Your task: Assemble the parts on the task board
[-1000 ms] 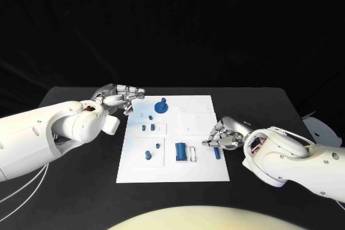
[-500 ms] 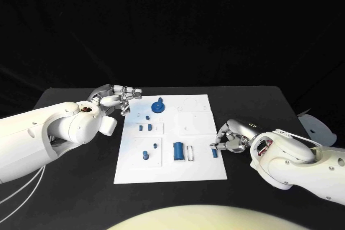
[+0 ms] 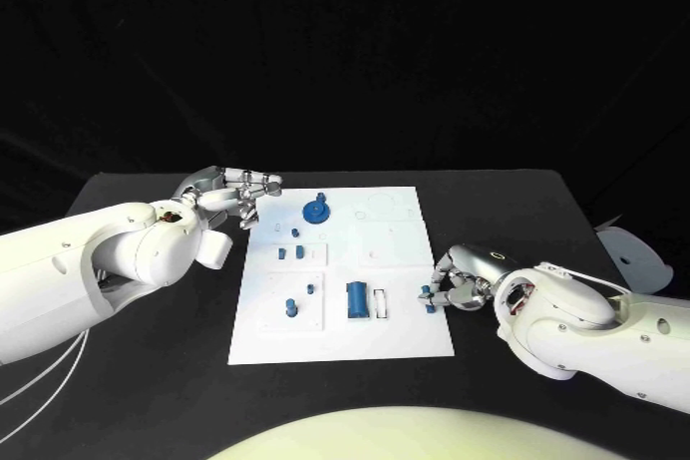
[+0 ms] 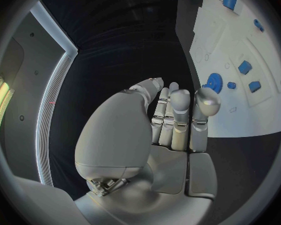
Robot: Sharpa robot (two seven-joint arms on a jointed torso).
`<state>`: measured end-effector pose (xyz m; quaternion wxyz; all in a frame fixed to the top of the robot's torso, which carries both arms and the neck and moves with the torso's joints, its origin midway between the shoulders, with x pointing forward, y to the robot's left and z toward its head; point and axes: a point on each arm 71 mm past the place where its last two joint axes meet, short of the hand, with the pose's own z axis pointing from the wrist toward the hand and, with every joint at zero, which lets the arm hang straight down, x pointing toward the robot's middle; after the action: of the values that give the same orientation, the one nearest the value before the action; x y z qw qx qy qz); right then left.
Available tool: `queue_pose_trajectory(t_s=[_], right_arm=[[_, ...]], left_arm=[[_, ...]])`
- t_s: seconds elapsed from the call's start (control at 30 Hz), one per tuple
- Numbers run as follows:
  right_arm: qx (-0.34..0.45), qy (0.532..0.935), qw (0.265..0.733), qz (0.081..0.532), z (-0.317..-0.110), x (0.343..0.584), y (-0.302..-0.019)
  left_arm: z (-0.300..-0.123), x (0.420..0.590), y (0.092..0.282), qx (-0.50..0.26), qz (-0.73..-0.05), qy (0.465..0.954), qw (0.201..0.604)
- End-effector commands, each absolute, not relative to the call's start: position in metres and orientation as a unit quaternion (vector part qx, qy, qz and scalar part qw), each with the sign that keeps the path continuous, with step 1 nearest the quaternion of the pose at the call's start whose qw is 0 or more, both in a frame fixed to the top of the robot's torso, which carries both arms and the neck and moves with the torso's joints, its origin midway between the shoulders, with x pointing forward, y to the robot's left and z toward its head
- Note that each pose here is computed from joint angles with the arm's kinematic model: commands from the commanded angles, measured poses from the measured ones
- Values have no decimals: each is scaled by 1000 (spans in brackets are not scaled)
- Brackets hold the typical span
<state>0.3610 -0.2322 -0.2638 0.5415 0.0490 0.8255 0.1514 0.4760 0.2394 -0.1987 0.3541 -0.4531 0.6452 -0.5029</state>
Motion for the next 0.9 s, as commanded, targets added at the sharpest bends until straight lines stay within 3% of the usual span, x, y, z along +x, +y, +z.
queue_pose_trajectory(t_s=[0.03,0.9], right_arm=[[29,833,536,135,-267,360,-232],[9,840,530,118,-282,362,-226]], left_arm=[[-197,476,237,-448,-512,645,349],[-197,475,239,-449,-510,646,347]])
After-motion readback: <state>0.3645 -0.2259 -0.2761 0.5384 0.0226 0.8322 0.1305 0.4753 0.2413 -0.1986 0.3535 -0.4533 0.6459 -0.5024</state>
